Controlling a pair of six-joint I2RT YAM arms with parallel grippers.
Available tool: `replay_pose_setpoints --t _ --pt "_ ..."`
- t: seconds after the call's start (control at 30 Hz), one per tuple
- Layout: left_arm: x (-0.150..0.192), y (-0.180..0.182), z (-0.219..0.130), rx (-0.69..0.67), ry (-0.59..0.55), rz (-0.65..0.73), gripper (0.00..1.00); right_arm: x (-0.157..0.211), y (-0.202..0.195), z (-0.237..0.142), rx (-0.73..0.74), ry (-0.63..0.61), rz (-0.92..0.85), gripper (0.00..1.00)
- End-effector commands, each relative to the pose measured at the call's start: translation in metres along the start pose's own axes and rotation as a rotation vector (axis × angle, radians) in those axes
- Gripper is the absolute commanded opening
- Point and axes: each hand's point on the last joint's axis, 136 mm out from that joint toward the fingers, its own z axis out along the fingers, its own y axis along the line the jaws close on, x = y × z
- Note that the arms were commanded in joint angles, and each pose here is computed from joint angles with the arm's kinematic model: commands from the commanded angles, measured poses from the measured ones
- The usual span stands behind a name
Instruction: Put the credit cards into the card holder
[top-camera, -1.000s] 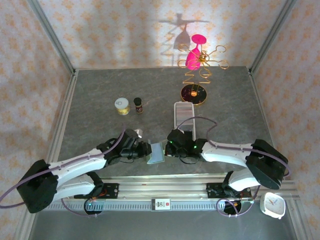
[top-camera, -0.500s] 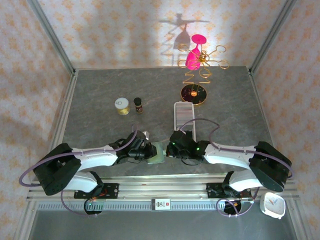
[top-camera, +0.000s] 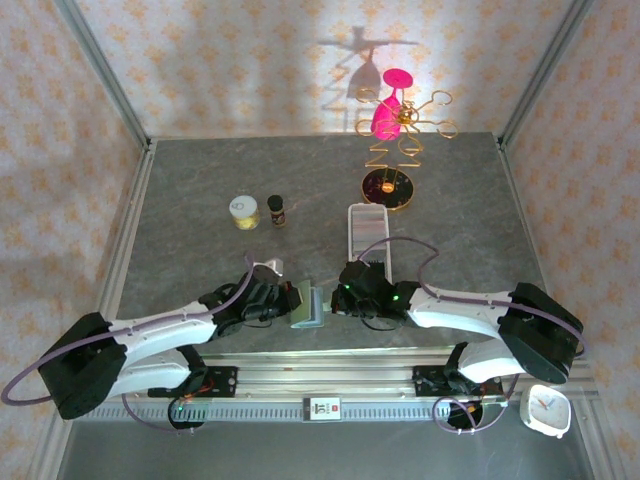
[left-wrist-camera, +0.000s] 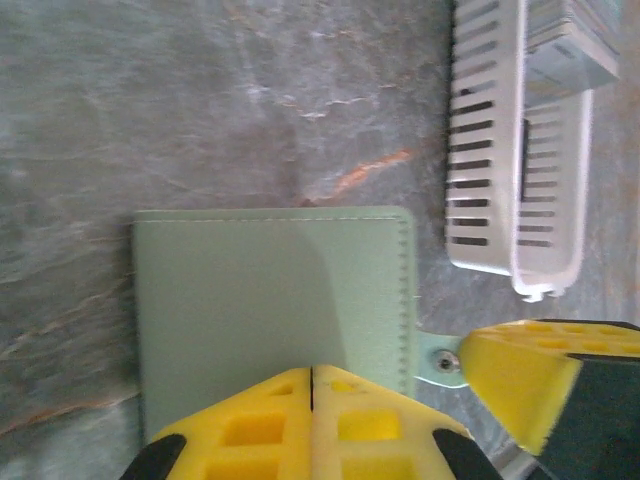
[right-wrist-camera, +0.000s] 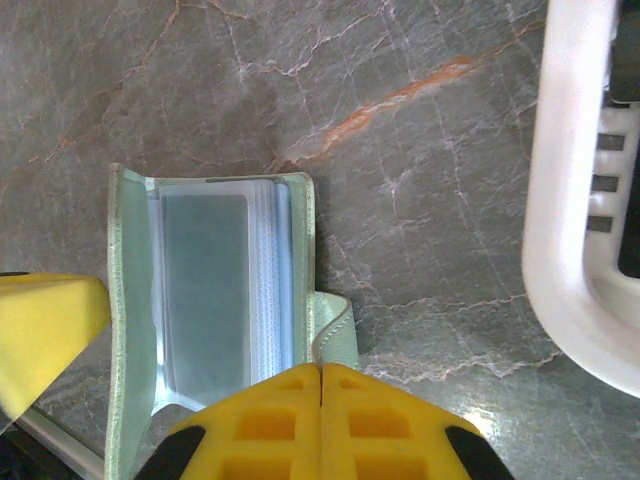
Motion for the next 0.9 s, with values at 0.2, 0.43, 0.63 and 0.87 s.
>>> replay_pose_setpoints --t 0.2,0.43,0.63,0.87 --pt "0.013 0.035 -0.001 -0.112 0.019 -0.012 0.00 -0.008 0.017 -0.002 -0.039 -0.010 0.006 0.00" --pt "0.010 0.006 -0.003 0.017 0.020 -0.043 0.00 -0.009 0.026 -0.001 -0.058 -0.006 -0.003 0.00" --pt "0.012 0.007 0.000 0.024 0.025 -0.044 0.00 -0.009 0.030 -0.002 -0.067 -0.007 -0.005 0.00" --pt "0.022 0.015 0.011 -0.006 0.062 -0.041 0.00 -0.009 0.036 -0.002 -0.082 -0.003 -0.015 0.00"
